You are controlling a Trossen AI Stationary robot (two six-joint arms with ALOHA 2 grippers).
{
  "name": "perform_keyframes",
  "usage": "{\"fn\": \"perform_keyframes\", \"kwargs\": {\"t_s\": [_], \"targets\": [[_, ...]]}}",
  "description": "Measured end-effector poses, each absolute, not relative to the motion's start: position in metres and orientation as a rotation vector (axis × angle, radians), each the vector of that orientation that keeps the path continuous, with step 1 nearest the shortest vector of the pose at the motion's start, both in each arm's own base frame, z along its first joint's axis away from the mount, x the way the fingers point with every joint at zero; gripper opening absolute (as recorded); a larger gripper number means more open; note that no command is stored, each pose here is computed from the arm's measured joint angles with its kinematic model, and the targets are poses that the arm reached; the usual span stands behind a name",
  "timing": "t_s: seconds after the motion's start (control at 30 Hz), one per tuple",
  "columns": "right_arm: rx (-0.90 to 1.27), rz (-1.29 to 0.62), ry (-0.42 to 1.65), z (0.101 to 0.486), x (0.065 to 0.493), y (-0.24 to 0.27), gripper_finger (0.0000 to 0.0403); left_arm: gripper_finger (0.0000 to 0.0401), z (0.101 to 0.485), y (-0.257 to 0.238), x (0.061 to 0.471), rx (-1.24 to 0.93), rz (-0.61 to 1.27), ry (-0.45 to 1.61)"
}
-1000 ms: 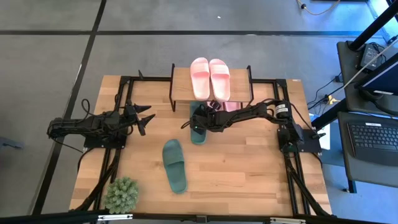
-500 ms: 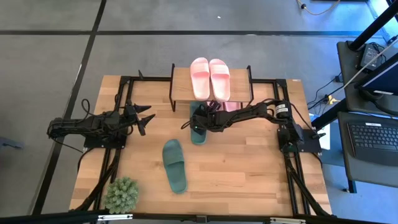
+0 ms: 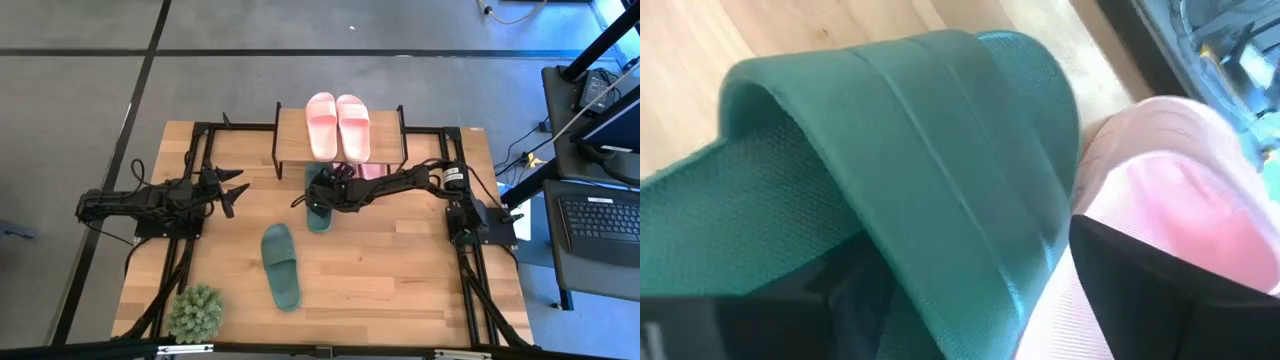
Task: Pick and place slides into the shelf
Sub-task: Put the green slide under the shelf
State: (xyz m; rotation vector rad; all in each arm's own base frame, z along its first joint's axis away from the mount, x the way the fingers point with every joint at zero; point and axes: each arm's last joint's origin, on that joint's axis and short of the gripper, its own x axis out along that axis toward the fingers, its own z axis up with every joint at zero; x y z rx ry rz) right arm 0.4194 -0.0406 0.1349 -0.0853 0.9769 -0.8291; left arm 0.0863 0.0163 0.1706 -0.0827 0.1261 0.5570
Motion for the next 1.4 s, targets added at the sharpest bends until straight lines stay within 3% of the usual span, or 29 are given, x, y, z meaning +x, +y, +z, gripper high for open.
{"fn": "perform_keyframes", "kwargs": {"t_s": [1.4], "targets": [[-0.065,-0.735,1.059,0.150,0.421,-0.003,0.0288,0.0224,0.171,0.016,0.086,-0.083,0.557,0.126]]}}
